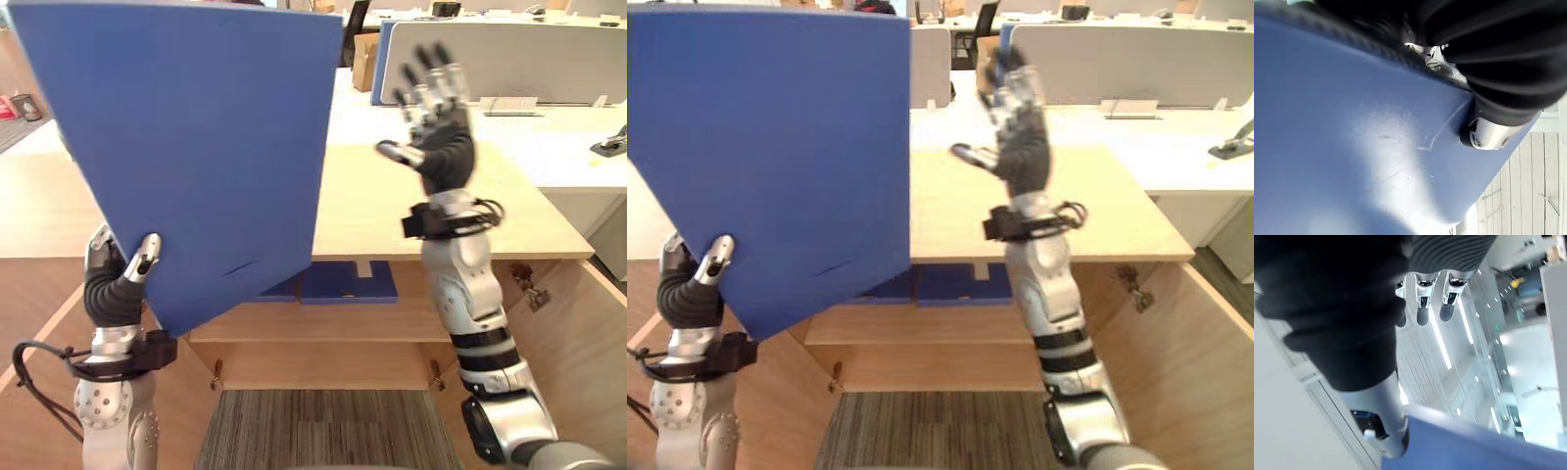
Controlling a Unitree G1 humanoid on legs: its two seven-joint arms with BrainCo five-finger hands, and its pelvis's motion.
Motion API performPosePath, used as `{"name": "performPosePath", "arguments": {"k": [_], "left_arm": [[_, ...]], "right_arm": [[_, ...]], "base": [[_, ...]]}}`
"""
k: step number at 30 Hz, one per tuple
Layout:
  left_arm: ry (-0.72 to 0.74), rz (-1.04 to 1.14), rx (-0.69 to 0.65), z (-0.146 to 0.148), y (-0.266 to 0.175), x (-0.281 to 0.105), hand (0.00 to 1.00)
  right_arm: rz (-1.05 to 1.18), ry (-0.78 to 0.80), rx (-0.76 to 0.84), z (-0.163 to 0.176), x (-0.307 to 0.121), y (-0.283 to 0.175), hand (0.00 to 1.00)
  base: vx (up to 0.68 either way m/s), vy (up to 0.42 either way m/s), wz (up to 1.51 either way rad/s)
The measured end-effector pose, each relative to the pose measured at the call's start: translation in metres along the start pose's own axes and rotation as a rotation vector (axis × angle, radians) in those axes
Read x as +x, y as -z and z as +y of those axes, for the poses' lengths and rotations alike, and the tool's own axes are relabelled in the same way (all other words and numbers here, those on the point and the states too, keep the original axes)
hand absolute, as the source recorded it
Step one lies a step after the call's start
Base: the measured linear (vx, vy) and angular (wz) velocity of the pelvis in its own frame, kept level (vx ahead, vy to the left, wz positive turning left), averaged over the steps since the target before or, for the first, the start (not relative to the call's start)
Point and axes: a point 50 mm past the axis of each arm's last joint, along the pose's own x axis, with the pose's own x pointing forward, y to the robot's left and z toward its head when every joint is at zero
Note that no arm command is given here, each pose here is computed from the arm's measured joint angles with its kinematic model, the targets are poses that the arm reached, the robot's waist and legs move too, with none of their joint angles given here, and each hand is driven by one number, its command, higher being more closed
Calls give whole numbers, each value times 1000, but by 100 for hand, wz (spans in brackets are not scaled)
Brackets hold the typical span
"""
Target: Walk over to the cabinet, pick up the folder, carry it to the office cabinet, place the folder inside the office cabinet, then close the office cabinet door
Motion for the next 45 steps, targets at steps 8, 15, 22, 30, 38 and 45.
{"name": "performPosePath", "arguments": {"k": [8, 15, 22, 30, 38, 45], "left_arm": [[51, 42, -36, -1, 7, 1, 100], [111, 38, -64, -7, 7, 2, 100], [141, 57, -54, -3, 8, 4, 100], [167, 91, -58, 0, 12, 5, 0], [195, 139, -135, -8, 22, 0, 0], [163, 408, -397, -21, 79, -36, 0]], "right_arm": [[175, -257, 186, 28, 11, 18, 0], [395, -384, 210, 30, -5, 40, 0], [530, -439, 169, 26, -8, 46, 0], [623, -453, 198, 22, -18, 52, 100], [573, -459, 200, 20, -13, 45, 100], [598, -445, 77, 10, -34, 53, 100]], "base": [[0, 0, 0], [0, 0, 0], [0, 0, 0], [0, 0, 0], [0, 0, 0], [0, 0, 0]]}}
